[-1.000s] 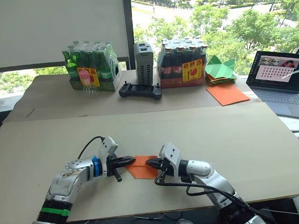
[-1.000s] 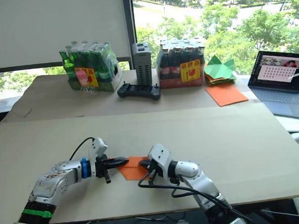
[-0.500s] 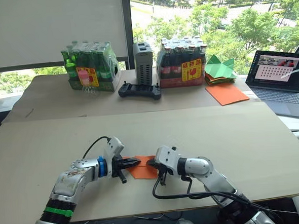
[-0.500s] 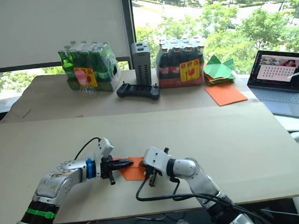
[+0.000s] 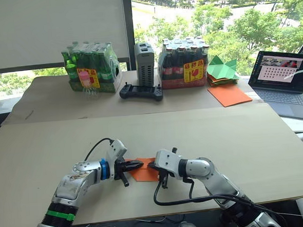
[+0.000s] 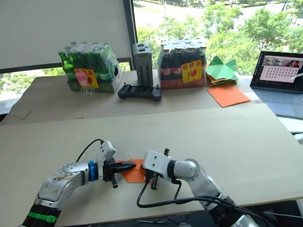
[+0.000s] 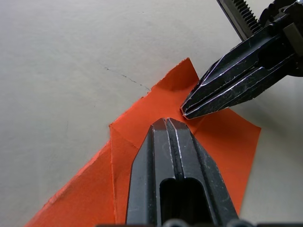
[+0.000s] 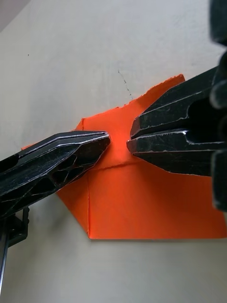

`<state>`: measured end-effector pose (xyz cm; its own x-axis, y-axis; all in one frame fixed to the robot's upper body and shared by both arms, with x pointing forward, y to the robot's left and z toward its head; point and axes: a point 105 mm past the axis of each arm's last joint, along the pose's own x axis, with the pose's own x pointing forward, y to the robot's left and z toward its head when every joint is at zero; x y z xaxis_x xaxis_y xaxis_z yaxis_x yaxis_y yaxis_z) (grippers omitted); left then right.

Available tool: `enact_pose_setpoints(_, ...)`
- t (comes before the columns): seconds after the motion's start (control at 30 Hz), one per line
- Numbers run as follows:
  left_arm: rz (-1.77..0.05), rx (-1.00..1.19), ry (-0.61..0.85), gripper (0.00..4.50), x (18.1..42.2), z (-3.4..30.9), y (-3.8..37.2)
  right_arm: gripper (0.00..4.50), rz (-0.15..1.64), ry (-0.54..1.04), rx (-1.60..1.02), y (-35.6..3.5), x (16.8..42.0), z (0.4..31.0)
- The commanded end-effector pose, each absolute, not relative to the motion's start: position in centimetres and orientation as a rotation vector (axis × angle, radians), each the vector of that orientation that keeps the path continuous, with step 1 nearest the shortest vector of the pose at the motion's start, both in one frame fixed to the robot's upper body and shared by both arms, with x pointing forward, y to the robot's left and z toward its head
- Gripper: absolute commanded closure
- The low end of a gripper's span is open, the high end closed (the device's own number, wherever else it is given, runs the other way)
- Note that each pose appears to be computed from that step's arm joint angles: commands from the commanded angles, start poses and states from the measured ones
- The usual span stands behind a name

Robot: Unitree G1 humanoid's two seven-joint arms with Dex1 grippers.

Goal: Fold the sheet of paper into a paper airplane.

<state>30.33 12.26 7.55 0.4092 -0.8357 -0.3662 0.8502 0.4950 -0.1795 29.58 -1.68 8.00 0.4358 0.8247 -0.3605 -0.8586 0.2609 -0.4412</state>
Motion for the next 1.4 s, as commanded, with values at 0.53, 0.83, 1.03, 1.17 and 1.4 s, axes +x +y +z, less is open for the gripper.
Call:
enact_pose_setpoints(0.53, -0.95, 0.05, 0.546, 4.5, 29.2, 5.0, 16.3, 4.44, 1.171, 0.163, -0.722, -3.5, 28.9, 5.8)
enact_pose_setpoints(0.83, -0.9, 0.02, 0.511, 4.5, 30.8, 5.8, 17.1, 4.44, 1.157, 0.086, -0.597, -3.6, 29.1, 8.6)
enact_pose_setpoints(1.03, -0.897, -0.009, 0.496, 4.5, 30.9, 6.3, 16.9, 4.44, 1.164, -0.095, -0.403, -3.0, 28.9, 13.5)
enact_pose_setpoints(1.17, -0.896, -0.046, 0.485, 4.5, 30.8, 6.7, 16.6, 4.44, 1.147, -0.141, -0.292, -2.7, 28.9, 15.5)
enact_pose_setpoints(1.4, -0.916, -0.064, 0.457, 4.5, 30.6, 7.6, 15.7, 4.44, 1.039, -0.064, -0.187, -2.5, 31.4, 14.6)
